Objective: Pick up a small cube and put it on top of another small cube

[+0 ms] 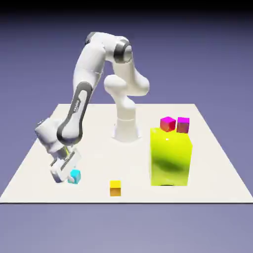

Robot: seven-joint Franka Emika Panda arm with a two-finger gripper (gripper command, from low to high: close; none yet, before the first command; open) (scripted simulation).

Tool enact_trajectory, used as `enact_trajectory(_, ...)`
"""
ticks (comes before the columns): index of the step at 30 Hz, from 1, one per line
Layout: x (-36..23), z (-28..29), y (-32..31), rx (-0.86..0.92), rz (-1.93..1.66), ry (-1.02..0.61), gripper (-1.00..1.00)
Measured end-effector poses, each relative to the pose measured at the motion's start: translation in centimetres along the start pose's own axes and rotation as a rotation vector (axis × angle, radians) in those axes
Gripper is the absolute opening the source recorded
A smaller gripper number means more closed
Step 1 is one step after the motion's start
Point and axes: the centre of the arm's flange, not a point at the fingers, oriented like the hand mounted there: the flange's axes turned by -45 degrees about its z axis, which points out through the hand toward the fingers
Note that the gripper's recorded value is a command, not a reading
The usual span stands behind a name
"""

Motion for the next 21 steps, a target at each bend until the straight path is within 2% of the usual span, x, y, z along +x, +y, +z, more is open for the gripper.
enact_trajectory(11,-17.9,3.6,-4.6,-0.274,-0.558,0.006,-1.0)
enact_trajectory(13,-18.1,3.6,-4.7,-0.276,-0.563,0.006,-1.0)
enact_trajectory(16,-17.0,9.2,-3.6,-0.276,-0.563,0.006,-1.0)
enact_trajectory(17,-16.8,10.2,-3.4,-0.277,-0.563,0.007,1.0)
enact_trajectory(19,-16.7,10.2,-3.3,-0.279,-0.563,0.008,1.0)
enact_trajectory(21,-17.5,6.5,-4.2,-0.278,-0.564,0.007,1.0)
